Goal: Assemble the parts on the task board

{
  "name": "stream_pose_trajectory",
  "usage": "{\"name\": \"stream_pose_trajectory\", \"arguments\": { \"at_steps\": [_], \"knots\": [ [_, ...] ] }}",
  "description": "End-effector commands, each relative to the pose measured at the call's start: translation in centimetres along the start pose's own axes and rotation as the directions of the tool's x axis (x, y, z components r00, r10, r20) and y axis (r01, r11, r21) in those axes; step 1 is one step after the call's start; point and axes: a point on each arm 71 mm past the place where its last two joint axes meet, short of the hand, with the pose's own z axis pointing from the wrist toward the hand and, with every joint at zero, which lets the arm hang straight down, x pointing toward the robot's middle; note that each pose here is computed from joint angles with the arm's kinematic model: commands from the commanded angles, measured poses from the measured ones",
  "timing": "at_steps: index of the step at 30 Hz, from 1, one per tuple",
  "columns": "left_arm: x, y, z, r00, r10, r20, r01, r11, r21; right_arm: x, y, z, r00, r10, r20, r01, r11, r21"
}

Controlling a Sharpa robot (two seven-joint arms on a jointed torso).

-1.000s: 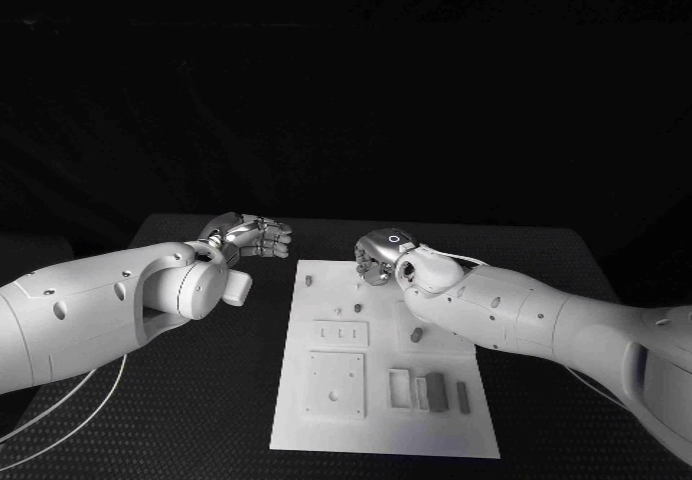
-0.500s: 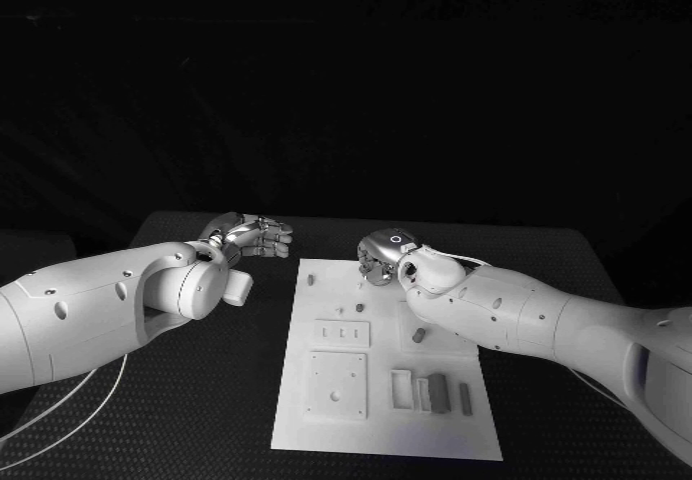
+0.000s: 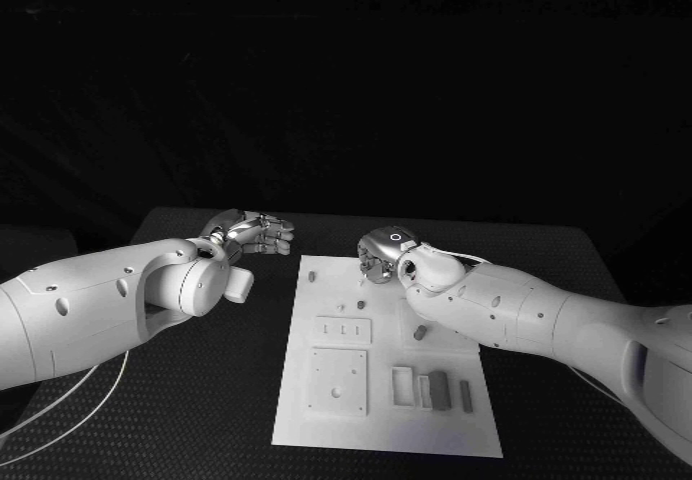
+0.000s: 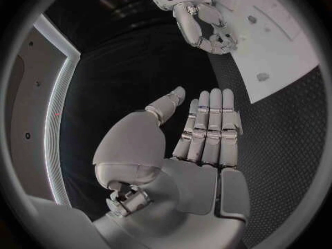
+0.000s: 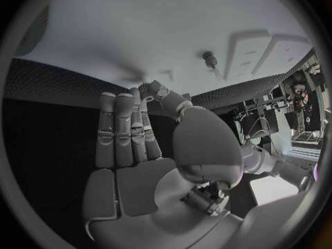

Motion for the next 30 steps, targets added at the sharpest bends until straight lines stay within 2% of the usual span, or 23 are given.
{"name": "stream_pose_trajectory", "arguments": {
  "at_steps": [1,11,24,28,29,30],
  "knots": [
    [0.27,-0.25,0.01,1.000,0.002,-0.017,-0.002,1.000,0.012,0.1,0.1,0.0,1.000,-0.018,-0.009,0.018,1.000,-0.004],
    [0.28,-0.32,0.03,1.000,0.003,-0.017,-0.003,1.000,0.013,0.2,0.1,0.2,1.000,-0.001,-0.017,0.001,1.000,0.002],
    [0.06,-0.34,-0.01,1.000,0.003,-0.011,-0.003,1.000,0.013,-0.3,-0.3,-0.2,0.999,0.024,0.042,-0.025,1.000,0.009],
    [-0.13,-0.32,-0.04,1.000,0.004,-0.006,-0.003,1.000,0.014,-0.7,-0.7,-1.0,0.996,0.053,0.074,-0.053,0.999,-0.005],
    [-0.24,-0.31,-0.07,1.000,0.004,-0.004,-0.004,1.000,0.014,-1.0,-0.9,-1.3,0.994,0.071,0.080,-0.070,0.997,-0.019],
    [-0.35,-0.30,-0.10,1.000,0.004,-0.001,-0.004,1.000,0.015,-1.4,-1.0,-1.5,0.992,0.104,0.066,-0.100,0.993,-0.059]
  ]
}}
